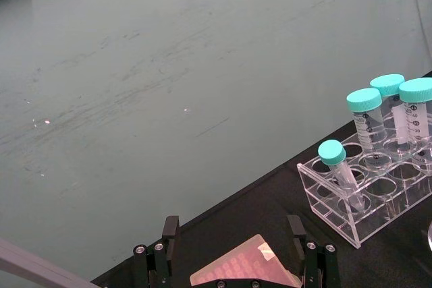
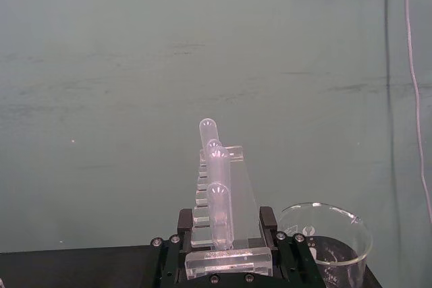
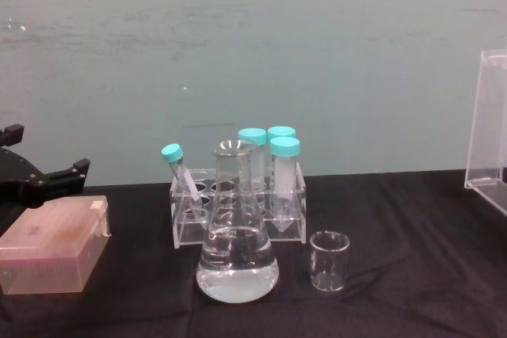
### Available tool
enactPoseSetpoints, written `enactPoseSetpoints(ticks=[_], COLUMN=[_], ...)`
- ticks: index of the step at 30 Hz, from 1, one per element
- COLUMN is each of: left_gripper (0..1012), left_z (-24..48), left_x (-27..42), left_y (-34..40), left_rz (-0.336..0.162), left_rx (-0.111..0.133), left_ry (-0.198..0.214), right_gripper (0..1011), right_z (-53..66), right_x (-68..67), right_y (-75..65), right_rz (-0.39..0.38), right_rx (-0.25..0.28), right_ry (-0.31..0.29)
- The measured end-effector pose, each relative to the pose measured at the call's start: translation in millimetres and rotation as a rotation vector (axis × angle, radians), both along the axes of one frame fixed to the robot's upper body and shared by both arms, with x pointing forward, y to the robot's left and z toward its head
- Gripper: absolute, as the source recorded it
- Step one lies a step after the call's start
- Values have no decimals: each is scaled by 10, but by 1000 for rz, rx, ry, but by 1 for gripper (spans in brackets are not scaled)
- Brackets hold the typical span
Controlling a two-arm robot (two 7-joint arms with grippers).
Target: Place the experimental apparatus aside using one hand.
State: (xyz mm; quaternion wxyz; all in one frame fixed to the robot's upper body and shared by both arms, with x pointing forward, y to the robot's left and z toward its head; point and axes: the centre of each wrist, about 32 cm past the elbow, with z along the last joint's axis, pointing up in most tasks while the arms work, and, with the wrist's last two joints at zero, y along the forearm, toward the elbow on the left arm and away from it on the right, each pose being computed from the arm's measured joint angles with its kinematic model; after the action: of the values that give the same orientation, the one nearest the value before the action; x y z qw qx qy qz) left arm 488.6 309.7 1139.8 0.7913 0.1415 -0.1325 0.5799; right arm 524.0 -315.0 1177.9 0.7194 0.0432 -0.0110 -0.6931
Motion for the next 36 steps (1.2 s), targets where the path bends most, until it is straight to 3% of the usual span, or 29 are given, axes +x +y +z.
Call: enactPoseSetpoints(ticks=[36], left_gripper=[1000], left_z=[0], left_x=[0], left_y=[0], left_rz=[0], left_rx=[0], left_ry=[0], right_gripper=[605], right_z=[-84], right_x=[53], right_y=[12], right_rz=[10], right_rx=[28], right_ry=[43])
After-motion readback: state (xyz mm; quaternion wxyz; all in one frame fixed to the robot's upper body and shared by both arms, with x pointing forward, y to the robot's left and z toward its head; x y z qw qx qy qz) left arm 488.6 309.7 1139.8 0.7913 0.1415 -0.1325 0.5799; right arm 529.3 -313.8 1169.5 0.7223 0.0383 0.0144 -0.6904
